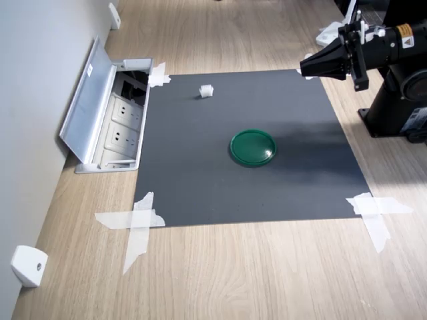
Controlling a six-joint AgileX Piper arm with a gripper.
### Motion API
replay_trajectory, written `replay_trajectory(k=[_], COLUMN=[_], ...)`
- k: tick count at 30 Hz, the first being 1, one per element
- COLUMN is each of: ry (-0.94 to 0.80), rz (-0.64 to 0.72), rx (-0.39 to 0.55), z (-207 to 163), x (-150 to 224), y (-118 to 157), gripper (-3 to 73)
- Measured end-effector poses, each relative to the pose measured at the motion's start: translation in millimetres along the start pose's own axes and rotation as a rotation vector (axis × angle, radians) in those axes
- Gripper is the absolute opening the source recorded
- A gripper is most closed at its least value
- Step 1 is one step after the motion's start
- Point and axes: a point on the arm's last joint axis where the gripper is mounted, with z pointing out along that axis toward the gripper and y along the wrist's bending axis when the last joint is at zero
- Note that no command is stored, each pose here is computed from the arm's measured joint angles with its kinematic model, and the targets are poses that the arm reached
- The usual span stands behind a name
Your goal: Grasp a white terminal and put it on the green lid.
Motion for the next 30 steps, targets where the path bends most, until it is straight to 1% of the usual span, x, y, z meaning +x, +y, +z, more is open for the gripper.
replay_trajectory(k=[2, 6, 9, 13, 20, 25, 30], ry=[-0.003, 0.015, 0.034, 0.103, 0.345, 0.549, 0.717], rz=[-0.008, -0.067, -0.089, -0.095, -0.1, -0.155, -0.174], rx=[-0.001, -0.005, -0.01, -0.02, -0.059, -0.092, -0.114], z=[0, -1, -4, -1, 17, 32, 51], x=[0, -2, -17, -43, -90, -119, -134], y=[0, 0, 0, -1, -3, -5, -7], gripper=[-0.8, -0.8, -0.8, -0.8, -0.8, -0.8, -0.8])
